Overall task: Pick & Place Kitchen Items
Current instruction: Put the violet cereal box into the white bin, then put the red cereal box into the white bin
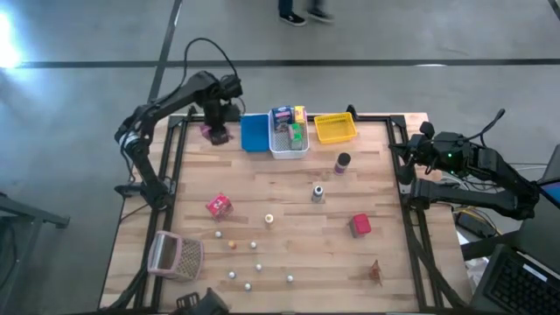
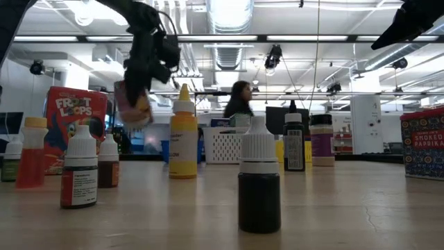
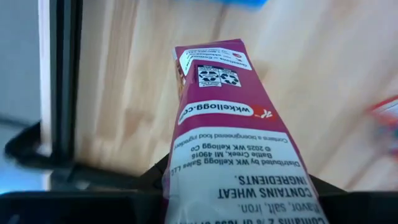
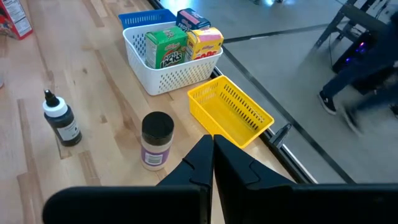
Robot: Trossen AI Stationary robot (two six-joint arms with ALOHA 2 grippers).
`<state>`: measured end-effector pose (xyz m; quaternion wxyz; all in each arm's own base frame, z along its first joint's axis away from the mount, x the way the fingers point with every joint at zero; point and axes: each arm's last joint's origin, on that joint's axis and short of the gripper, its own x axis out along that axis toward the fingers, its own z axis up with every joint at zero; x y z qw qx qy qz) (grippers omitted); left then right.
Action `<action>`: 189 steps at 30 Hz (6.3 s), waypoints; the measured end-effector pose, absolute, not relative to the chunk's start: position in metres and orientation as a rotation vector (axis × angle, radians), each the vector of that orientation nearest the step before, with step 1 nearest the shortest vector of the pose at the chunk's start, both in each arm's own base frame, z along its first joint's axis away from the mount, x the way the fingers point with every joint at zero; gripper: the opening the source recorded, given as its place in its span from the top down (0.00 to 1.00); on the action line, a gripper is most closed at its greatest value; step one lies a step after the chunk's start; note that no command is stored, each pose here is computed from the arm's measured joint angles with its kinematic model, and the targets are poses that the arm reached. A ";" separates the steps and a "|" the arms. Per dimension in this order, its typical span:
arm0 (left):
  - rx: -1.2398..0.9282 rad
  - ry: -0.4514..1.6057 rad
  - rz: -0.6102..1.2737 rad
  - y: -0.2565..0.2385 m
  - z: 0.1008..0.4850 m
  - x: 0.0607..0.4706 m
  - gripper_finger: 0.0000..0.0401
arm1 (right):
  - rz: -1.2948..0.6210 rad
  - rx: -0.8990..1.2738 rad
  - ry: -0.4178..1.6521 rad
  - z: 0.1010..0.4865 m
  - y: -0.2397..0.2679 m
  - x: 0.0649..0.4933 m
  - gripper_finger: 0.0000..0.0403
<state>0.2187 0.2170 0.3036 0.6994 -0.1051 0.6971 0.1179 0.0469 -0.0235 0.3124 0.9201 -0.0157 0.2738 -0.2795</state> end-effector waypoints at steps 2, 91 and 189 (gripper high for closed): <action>-0.247 1.475 0.244 0.215 0.317 0.224 0.65 | -0.575 -0.031 0.562 0.312 -0.024 0.047 0.98; 0.200 1.012 0.248 0.186 0.366 0.338 0.65 | -0.575 -0.032 0.563 0.312 -0.024 0.047 0.98; -0.061 1.137 0.488 0.140 0.428 0.295 0.38 | -0.574 -0.033 0.563 0.312 -0.024 0.047 0.98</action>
